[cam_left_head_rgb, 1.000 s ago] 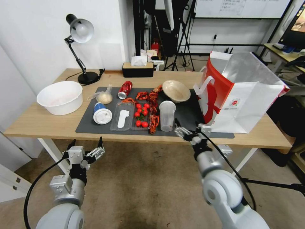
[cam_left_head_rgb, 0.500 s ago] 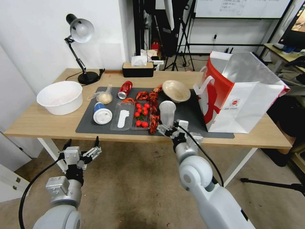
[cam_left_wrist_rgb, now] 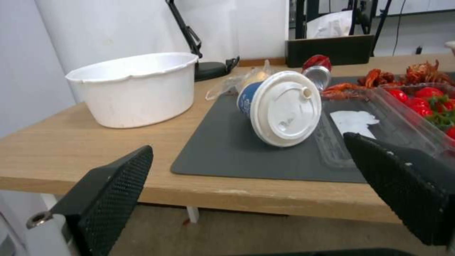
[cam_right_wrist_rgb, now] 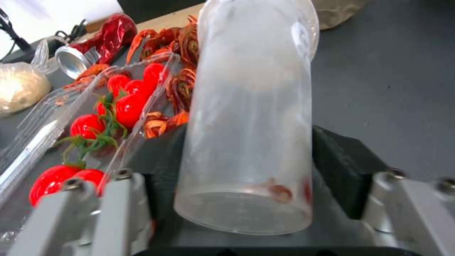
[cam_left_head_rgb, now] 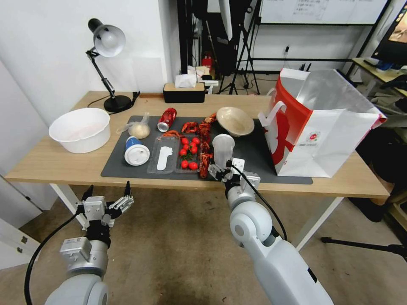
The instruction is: Pick up the trash from the table and place it into the takeout bag.
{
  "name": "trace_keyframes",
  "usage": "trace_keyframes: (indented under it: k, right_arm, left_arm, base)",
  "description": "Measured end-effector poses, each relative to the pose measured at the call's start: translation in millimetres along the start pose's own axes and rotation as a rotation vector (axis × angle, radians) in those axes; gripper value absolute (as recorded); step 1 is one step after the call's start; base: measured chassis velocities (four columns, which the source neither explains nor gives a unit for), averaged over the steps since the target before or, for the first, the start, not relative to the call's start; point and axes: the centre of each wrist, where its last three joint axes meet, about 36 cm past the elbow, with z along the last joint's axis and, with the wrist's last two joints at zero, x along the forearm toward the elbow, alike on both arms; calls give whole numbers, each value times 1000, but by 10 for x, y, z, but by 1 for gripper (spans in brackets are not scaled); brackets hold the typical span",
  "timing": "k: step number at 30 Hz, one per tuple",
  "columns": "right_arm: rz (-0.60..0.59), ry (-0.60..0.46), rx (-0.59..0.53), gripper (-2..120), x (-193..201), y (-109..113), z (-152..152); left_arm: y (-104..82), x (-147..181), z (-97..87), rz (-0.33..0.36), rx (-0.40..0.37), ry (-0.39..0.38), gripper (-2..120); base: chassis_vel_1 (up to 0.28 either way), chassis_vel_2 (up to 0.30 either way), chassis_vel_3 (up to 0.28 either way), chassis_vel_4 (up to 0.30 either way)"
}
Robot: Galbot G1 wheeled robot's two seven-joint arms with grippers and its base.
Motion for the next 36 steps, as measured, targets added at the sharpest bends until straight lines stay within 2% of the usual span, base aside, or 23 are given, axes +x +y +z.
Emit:
trace_keyframes:
  k: [2,4,6,12,16,18,20,21,22,24,26,28,30,32,33,36]
  right_arm:
    - [3,9,2,55,-8,13,-2]
    - [4,10,1,53,-8,14,-2]
    - [6,11,-2,47,10,14,1]
    - [6,-1,-6,46,92,-13,-44]
    - [-26,-59,-23,46,271,-57,-194]
    - [-94,-149,-51,46,443,-144,-360]
    - [-109,-169,-57,46,469,-167,-398]
    - [-168,-253,-79,46,575,-258,-568]
    - [-168,-253,-79,46,575,-258,-568]
    - [-232,-366,-88,46,672,-416,-825]
    - [-246,-400,-87,46,698,-469,-917]
    - [-264,-489,-84,46,765,-642,-1222]
    - [-264,-506,-84,46,780,-677,-1285]
    - [-234,-590,-67,45,848,-865,-1627]
    - [-234,-590,-67,45,848,-865,-1627]
    - [-113,-621,-53,45,868,-1058,-1914]
  left_arm:
    - [-3,-3,13,0,1,-2,100]
    - [-2,-4,16,-1,0,-2,100]
    - [-1,-5,34,-2,-2,-4,100]
    - [0,-9,42,-2,-3,-5,100]
    - [-1,-12,42,-3,-6,-7,100]
    - [-1,-12,43,-3,-7,-8,100]
    - [-1,-13,42,-3,-7,-8,100]
    - [-5,-12,44,-2,-9,-8,100]
    - [-5,-12,44,-2,-9,-8,100]
    - [-17,-8,48,0,-12,-8,100]
    - [-21,-7,48,1,-13,-8,100]
    - [-31,-6,49,2,-15,-8,100]
    - [-32,-6,49,3,-15,-8,100]
    - [-44,-4,50,5,-17,-7,100]
    - [-44,-4,50,5,-17,-7,100]
    - [-62,-2,53,8,-17,-7,100]
  base:
    - [0,0,0,0]
    - [0,0,0,0]
    - [0,0,0,0]
    - [0,0,0,0]
    - [0,0,0,0]
    - [0,0,0,0]
    - [0,0,0,0]
    - [0,0,0,0]
    - [0,0,0,0]
    - [0,0,0,0]
    - [0,0,0,0]
    - [0,0,0,0]
    - [0,0,0,0]
    - [0,0,0,0]
    - [0,0,0,0]
    - [0,0,0,0]
